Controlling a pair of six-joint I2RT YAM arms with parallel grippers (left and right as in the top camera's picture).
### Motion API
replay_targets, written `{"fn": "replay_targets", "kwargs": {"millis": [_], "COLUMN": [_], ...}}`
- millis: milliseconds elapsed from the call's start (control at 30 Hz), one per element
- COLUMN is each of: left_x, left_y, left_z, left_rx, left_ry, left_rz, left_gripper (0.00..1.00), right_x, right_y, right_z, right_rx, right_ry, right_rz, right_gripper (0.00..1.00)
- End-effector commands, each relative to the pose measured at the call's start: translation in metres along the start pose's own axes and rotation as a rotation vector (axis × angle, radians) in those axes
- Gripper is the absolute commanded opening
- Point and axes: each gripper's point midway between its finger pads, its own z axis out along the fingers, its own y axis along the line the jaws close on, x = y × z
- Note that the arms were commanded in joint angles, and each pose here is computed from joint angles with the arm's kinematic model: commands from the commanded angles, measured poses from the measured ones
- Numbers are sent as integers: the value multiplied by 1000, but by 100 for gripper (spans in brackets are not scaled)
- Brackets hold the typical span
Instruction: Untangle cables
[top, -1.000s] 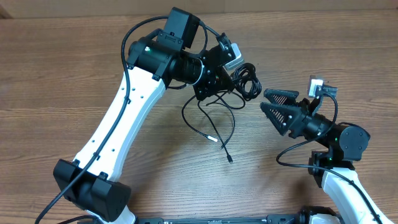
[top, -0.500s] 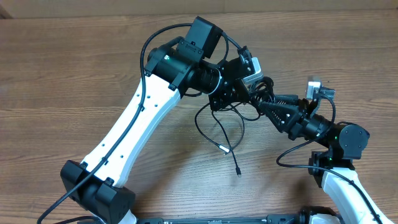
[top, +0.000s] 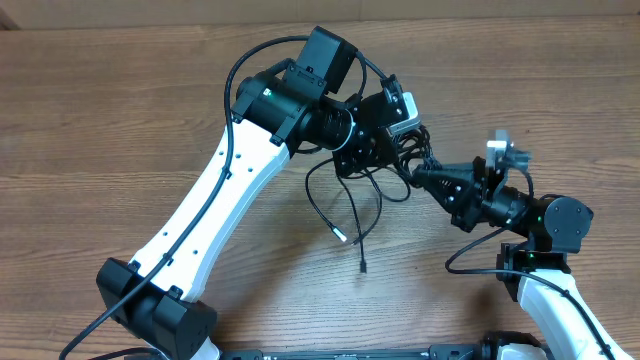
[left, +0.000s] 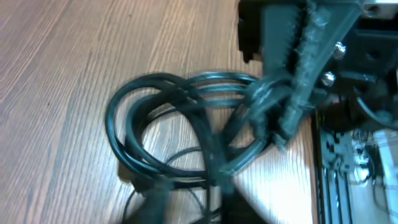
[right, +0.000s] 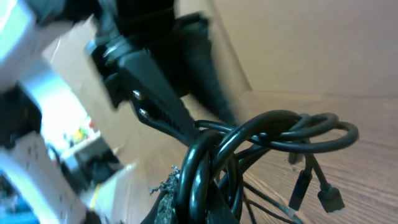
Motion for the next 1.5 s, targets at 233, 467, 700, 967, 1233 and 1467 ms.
{"fn": "replay_targets", "kwargs": {"millis": [233,467,700,967,1233,1467], "left_x": [-3,-3,-7,6,13,-4], "left_y": [11,16,9,2,0,-25], "left_z": [-23,-30,-32,-31,-40,-54], "left_rx": [-60,-50,-1,23,62,219], "left_ry": [-32,-57,-93,-41,-55,-208], "left_rz": [-20,-38,-33,-46,-52,73], "left_gripper": [100,100,100,100,100,100], "right_x": [28,36,36,34,8,-27], "right_y": [23,18,18,18,22,34], "right_z": [-2,-3,-3,-3,0,0], "right_rx": [-193,-194,-201,-202,-138,-75], "right_ry": [128,132,123,119,50,-78], "right_rz": [-431,-512,-611,-627,-647,-655], "right_gripper": [8,9,4,4,4,4]}}
